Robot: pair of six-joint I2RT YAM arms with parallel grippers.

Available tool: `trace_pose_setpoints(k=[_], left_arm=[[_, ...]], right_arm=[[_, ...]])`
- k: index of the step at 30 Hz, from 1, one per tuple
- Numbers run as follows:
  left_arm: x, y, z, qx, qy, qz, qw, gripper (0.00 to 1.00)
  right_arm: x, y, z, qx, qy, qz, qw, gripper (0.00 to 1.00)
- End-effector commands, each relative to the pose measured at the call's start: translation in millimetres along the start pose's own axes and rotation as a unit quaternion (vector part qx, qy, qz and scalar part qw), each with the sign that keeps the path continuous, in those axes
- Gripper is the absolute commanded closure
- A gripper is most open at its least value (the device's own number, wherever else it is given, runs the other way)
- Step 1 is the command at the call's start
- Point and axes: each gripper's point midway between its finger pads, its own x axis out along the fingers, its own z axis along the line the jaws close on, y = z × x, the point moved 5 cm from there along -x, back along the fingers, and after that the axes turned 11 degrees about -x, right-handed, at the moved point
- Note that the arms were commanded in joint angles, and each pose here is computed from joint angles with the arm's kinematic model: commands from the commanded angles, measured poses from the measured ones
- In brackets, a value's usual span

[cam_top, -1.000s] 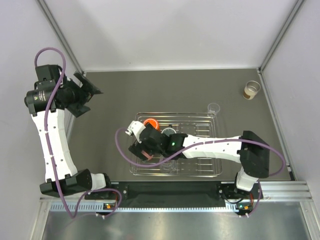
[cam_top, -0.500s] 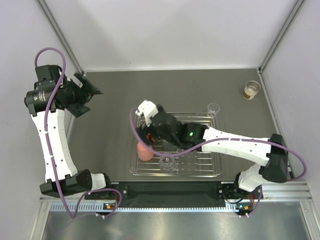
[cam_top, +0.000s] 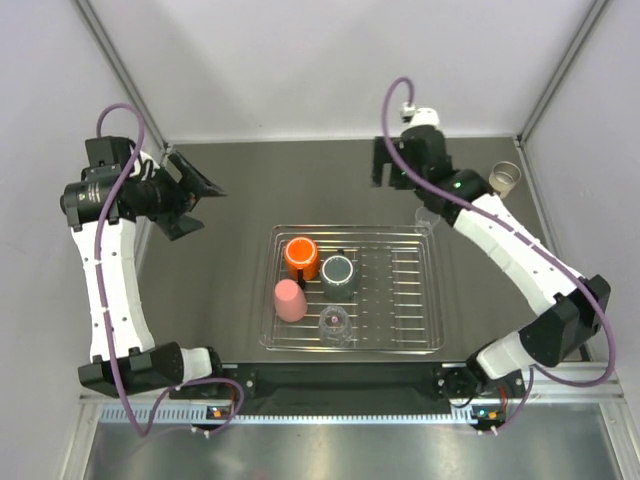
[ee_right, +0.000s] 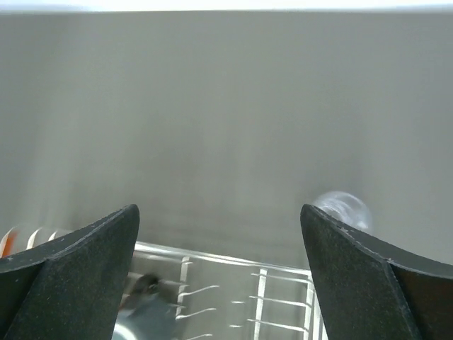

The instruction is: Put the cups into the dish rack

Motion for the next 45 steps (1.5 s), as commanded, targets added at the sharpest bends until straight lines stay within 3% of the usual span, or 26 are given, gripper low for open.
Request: trace_pose_setpoints(k=[1, 9, 20, 31, 45], left_arm=[[-7, 15, -11, 0.026, 0.033, 0.029, 0.999, 0.06], [-6, 20, -30, 0.059, 0.060, 0.045, 0.995, 0.08], [-4, 31, -34, 0.099, 0.066, 0.064, 0.991, 0.09], [1, 33, -38, 0.114, 0.062, 0.071, 0.989, 0.10], [13, 34, -47, 0.083, 0.054, 0.082, 0.992, 0.10]], right_arm=[[-9, -9, -33, 0.092, 0.010, 0.015, 0.996, 0.06], [-4, 14, -151, 0.220, 0.149, 0.043, 0.963, 0.09], [35, 61, -282, 0.384, 0.298, 0.071, 0.871, 0.12], [78, 89, -336, 0.446, 0.335, 0.091, 0.825, 0.16], [114, 136, -356, 0.432, 0.351, 0.149, 0.817, 0.27]])
